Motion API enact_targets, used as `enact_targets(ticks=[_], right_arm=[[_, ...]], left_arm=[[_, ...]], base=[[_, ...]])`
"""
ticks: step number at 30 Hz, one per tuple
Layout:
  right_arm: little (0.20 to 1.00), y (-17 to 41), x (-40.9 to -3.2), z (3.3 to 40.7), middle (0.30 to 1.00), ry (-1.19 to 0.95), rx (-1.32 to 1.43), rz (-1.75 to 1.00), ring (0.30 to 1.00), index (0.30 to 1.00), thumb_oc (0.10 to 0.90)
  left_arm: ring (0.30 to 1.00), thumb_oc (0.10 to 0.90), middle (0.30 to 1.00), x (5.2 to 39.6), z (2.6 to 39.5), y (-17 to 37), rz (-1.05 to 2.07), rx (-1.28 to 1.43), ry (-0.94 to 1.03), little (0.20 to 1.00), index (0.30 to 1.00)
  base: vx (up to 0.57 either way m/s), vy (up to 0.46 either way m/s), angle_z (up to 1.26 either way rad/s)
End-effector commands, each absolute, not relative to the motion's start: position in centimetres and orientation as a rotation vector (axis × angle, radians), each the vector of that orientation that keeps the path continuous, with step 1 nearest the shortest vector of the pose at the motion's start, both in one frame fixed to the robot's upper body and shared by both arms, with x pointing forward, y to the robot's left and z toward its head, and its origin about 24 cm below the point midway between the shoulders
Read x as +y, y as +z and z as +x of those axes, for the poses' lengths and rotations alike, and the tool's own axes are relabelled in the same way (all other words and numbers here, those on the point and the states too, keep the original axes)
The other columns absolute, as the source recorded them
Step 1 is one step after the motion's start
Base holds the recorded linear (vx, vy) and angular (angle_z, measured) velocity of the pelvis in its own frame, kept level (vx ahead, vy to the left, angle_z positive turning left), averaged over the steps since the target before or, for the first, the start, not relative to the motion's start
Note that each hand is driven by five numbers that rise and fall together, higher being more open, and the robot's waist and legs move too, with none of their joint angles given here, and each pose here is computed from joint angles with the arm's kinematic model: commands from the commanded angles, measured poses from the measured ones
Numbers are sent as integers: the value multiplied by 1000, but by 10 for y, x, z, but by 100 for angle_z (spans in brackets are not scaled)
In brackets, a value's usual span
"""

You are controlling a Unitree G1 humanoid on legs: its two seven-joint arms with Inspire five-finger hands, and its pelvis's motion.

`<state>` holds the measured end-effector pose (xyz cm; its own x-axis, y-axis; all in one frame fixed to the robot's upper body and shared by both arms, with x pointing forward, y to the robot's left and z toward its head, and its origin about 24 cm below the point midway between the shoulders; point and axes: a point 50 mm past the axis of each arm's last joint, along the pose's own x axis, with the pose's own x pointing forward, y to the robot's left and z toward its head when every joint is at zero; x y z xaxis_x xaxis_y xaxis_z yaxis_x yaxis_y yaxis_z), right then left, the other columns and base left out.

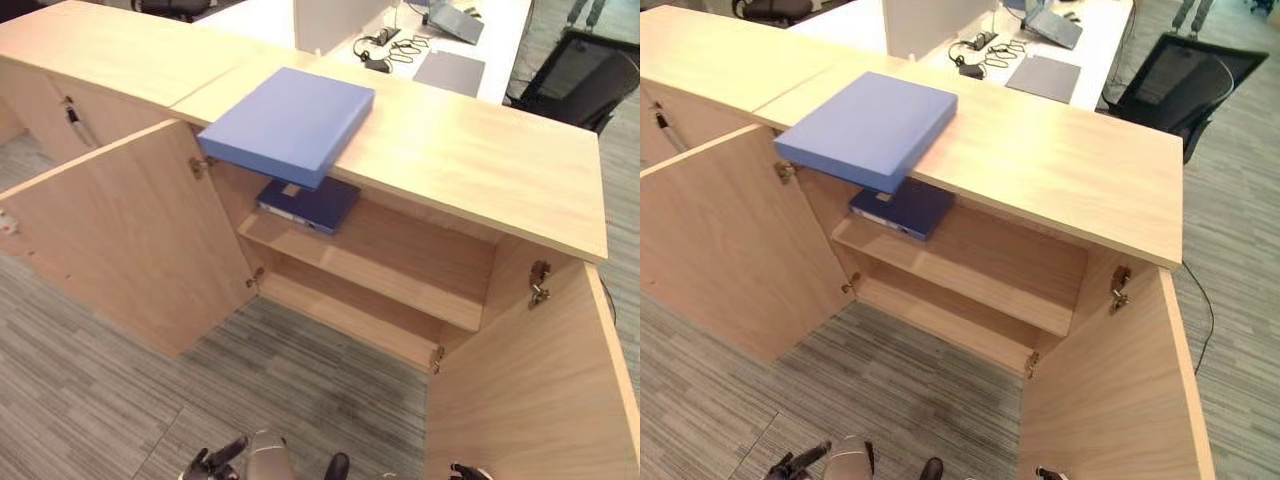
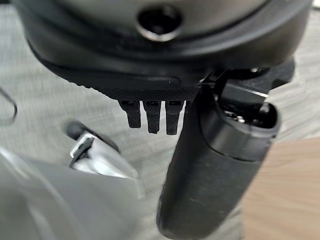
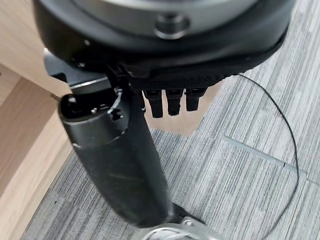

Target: Put the empty folder in the office cabinet

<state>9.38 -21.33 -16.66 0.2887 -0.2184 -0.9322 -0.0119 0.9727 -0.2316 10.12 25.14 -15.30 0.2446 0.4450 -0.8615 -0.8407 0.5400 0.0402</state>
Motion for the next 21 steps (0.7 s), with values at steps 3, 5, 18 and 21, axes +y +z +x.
enact_targets(ticks=[3,5,18,21], right_arm=[[900,-160,-256,79,900,-229,1318,-315,900,900,800],[900,-160,-256,75,900,-221,1327,-315,900,900,800],[900,-164,-255,54,900,-179,1415,-314,900,900,800],[900,-164,-255,57,900,-170,1409,-314,900,900,800]], left_arm=[[900,800,900,260,126,-135,-475,786,894,900,900],[900,800,900,256,139,-128,-492,726,846,900,900],[900,800,900,256,163,-102,-478,594,692,900,900],[900,800,900,264,173,-81,-462,481,654,900,900]], base=[[162,186,-35],[176,179,-87],[93,172,-14],[24,129,-3]])
